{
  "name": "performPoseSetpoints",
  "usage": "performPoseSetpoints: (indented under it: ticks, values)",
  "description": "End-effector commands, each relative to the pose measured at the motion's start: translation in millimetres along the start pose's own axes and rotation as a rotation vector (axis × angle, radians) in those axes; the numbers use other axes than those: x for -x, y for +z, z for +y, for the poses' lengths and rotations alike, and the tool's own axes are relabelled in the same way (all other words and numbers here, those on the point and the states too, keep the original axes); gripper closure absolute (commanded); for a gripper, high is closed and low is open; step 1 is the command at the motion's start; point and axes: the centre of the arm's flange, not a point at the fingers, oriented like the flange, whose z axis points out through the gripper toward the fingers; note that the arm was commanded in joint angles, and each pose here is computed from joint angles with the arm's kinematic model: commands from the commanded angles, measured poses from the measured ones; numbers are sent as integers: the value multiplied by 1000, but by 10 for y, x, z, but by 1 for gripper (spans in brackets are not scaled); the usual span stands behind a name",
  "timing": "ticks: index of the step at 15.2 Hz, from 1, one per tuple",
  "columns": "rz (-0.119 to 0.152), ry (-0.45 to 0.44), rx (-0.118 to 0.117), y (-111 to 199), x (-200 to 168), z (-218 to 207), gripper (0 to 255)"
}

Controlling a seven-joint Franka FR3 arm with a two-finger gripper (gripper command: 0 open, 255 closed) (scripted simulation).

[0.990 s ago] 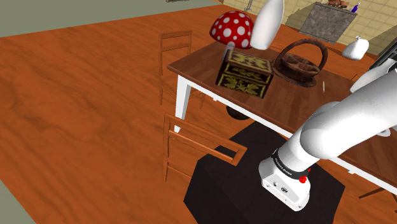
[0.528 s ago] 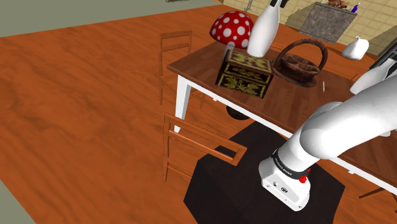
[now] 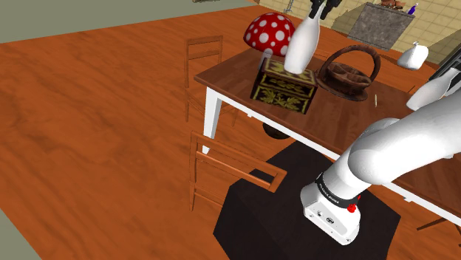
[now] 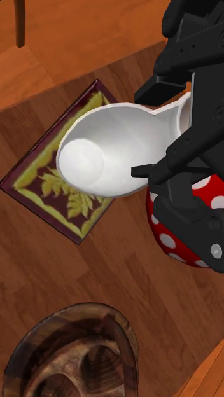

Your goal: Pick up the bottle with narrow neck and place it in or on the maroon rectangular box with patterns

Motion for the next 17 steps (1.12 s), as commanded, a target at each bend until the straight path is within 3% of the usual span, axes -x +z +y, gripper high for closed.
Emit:
performPoseSetpoints:
  ticks: [1,5,6,11,15,17]
  values:
    - [1,0,0,4,1,-1,255]
    - [1,0,0,4,1,-1,255]
    - [1,0,0,4,1,-1,0]
    - [1,0,0,4,1,-1,0]
    - [1,0,0,-496,1,-1,0]
    - [1,0,0,-496,2,-1,0]
